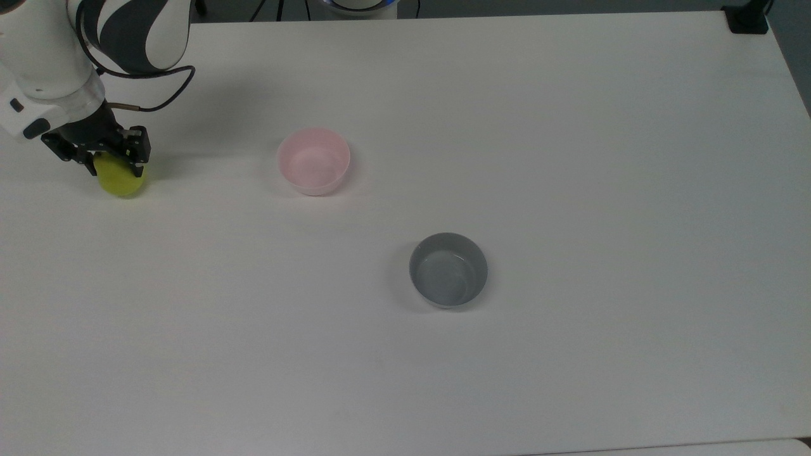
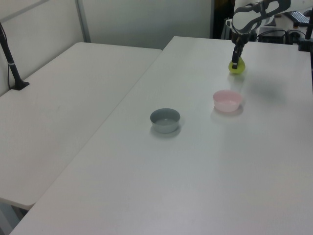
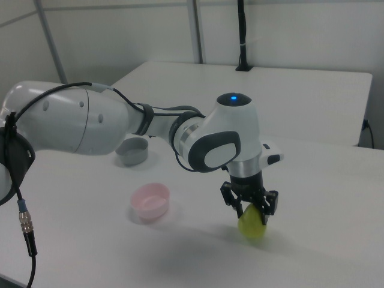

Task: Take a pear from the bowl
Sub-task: 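Lower the pear onto the table and open the gripper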

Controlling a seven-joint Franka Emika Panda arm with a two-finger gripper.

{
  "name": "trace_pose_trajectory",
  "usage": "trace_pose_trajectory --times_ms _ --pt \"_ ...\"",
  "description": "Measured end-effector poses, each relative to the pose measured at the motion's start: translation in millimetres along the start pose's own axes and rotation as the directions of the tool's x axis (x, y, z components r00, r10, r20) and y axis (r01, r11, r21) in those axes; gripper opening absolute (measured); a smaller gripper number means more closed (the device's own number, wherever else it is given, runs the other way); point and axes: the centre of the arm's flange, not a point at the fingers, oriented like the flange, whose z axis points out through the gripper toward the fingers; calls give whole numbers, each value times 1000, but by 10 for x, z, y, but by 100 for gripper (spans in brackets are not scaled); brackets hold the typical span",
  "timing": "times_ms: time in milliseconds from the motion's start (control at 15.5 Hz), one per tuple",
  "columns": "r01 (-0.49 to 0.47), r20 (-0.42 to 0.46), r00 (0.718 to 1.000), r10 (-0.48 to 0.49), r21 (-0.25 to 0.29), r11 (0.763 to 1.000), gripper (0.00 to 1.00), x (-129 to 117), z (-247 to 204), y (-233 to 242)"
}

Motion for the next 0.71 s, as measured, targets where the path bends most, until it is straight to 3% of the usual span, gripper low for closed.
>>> trace_pose_trajectory --times_ms 322,515,580,708 --pt "0 4 1000 0 1 1000 68 2 30 -5" --pt "-5 4 1000 5 1 1000 94 2 33 -5" --pt "-5 4 1000 5 1 1000 100 3 31 -5" --pt "-11 2 1000 11 0 1000 100 10 19 -2"
